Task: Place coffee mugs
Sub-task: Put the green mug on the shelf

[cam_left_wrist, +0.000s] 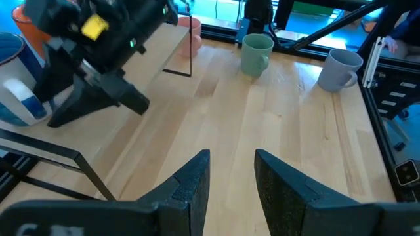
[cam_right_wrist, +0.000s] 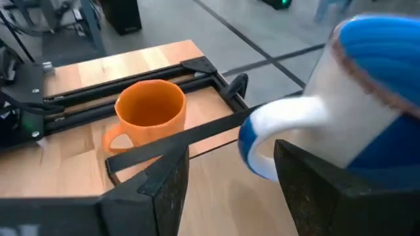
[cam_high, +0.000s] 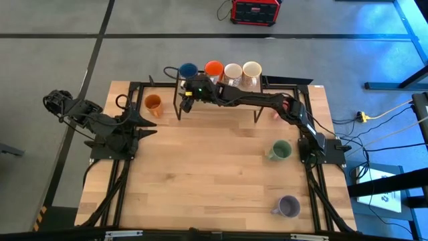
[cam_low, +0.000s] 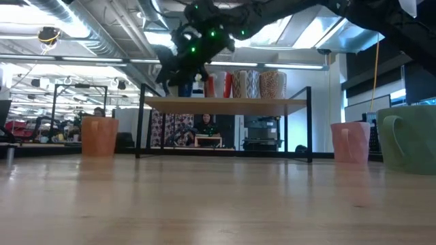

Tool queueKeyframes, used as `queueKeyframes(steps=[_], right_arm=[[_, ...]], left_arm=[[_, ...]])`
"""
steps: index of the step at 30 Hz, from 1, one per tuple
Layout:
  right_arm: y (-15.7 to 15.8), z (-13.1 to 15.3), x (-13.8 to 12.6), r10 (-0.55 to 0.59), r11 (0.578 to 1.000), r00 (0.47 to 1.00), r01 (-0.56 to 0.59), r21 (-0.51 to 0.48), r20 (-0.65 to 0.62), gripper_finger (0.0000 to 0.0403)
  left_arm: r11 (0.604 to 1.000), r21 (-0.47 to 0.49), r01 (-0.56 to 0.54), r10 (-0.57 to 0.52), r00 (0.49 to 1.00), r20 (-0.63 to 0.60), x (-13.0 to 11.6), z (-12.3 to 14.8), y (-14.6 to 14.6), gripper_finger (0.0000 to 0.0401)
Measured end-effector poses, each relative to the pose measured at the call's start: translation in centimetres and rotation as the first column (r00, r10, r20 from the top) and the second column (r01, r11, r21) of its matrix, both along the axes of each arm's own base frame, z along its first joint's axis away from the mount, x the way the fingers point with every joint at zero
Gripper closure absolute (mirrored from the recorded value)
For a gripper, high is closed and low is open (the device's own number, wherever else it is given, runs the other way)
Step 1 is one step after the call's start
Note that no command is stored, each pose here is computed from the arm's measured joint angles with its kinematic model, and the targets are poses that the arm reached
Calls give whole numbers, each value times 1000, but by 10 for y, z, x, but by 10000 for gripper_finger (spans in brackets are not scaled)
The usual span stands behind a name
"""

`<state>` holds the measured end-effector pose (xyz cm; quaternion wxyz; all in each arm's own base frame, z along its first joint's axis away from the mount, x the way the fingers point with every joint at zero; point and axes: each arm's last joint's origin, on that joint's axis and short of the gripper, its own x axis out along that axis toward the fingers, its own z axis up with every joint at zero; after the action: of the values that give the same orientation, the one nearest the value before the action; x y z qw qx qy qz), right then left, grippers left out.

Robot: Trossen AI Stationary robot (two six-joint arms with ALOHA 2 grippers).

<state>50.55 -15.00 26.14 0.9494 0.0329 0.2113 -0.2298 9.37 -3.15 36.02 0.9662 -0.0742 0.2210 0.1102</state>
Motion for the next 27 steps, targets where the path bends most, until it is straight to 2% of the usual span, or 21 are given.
queueKeyframes(steps=[6,10,15,22,27], right_arm=[[15,26,-4,-134,991,984,130,-39,-114,194],[25,51,-8,-144,989,980,140,-40,-140,194],[51,81,-14,-87,996,987,88,-2,-138,194],[105,130,-44,17,1000,996,-17,-6,-89,194],[151,142,-54,201,979,976,-197,53,-83,194]], left_arm=[[1000,0,0,0,1000,0,0,0,0,287],[1000,0,0,0,1000,0,0,0,0,287],[1000,-2,-1,1,1000,0,0,0,0,287],[999,-39,-13,14,1000,26,-4,2,2,287],[999,-44,1,0,1000,19,-3,-5,1,287]])
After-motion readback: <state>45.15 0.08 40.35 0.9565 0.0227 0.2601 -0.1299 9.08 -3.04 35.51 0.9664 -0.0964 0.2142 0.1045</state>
